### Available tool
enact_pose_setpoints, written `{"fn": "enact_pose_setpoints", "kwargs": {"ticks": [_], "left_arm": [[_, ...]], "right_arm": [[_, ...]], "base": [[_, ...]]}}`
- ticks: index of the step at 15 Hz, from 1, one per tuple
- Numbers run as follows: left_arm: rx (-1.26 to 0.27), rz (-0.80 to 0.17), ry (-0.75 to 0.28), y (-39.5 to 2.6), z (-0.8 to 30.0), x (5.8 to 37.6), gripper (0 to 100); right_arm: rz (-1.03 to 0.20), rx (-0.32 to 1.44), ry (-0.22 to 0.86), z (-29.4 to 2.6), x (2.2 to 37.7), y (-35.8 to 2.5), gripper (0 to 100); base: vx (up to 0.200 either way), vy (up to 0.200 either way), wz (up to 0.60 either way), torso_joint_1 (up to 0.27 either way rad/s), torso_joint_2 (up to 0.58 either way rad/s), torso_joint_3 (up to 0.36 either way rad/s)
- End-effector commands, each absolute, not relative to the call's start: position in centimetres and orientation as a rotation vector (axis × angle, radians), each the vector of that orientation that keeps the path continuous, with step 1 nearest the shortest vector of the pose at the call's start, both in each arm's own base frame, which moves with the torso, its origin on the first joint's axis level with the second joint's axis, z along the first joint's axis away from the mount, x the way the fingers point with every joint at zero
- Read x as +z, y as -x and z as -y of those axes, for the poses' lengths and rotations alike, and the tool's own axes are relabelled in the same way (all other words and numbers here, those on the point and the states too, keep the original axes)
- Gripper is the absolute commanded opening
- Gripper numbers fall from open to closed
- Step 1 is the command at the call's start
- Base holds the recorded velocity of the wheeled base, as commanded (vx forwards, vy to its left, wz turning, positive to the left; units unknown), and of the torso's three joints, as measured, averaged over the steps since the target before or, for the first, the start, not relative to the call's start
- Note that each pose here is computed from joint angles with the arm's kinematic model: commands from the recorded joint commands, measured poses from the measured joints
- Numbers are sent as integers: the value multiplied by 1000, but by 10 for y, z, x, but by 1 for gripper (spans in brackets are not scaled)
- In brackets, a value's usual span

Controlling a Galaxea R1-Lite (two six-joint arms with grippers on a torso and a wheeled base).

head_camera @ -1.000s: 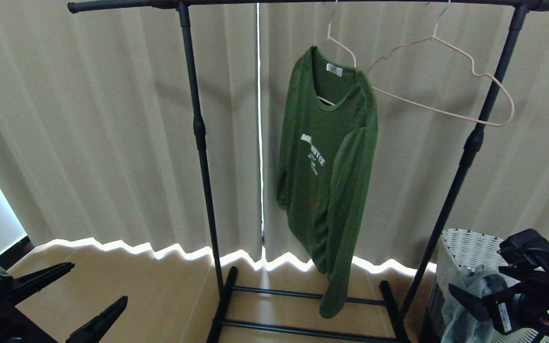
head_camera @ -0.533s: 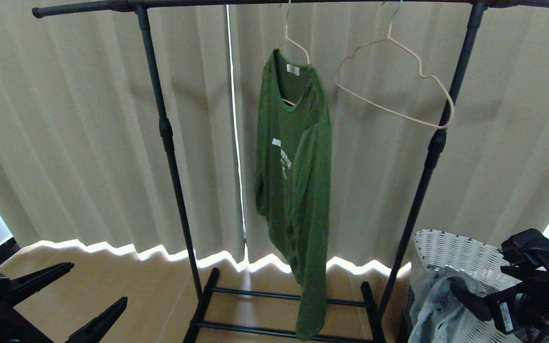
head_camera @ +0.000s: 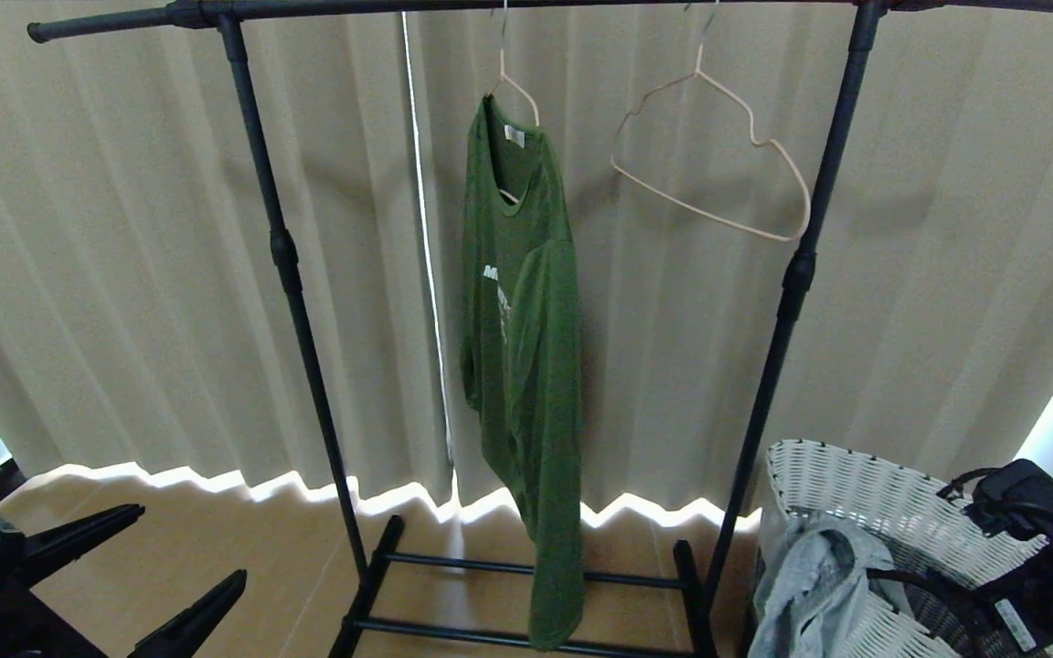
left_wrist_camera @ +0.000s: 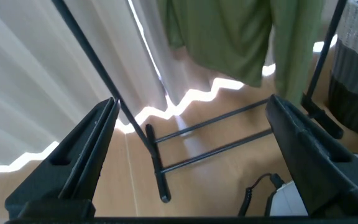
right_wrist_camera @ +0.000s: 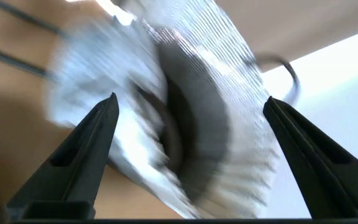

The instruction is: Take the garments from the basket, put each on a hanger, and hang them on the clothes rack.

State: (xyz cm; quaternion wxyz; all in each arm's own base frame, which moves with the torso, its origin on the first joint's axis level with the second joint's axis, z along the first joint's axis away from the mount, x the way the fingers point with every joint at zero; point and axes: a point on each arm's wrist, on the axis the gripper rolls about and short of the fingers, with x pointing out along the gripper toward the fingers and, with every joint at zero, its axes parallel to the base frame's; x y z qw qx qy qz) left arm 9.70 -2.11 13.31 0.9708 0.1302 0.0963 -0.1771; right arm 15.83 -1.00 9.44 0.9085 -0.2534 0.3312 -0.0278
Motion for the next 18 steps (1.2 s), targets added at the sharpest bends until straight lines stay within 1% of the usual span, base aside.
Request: {"fn": "enact_pose_setpoints", "kwargs": {"ticks": [1, 4, 5, 9, 13, 15, 18], "left_arm": [[-356, -196, -262, -98, 21, 133, 100], [-356, -196, -262, -97, 21, 133, 100], [-356, -193, -261, -97, 21, 133, 100], [-357, -191, -263, -98, 21, 135, 100], [-360, -194, -266, -98, 21, 134, 100], [-360, -195, -264, -98, 21, 133, 100], [-360, -197, -263, -98, 21, 133, 100]], "right_arm": [[-745, -39, 553, 12, 84, -158, 100], [-827, 33, 600, 8, 68, -162, 100], [-819, 57, 610, 4, 66, -165, 100], [-748, 144, 606, -6, 71, -166, 100], [-742, 179, 605, -10, 70, -178, 100], [-787, 168, 615, -10, 62, -191, 100], [-899, 111, 657, -9, 41, -204, 100]], "base": [[0, 0, 0, 0, 0, 0], [0, 0, 0, 0, 0, 0], [0, 0, 0, 0, 0, 0], [200, 0, 0, -1, 4, 5], [0, 0, 0, 0, 0, 0], [0, 0, 0, 0, 0, 0], [0, 0, 0, 0, 0, 0]]}}
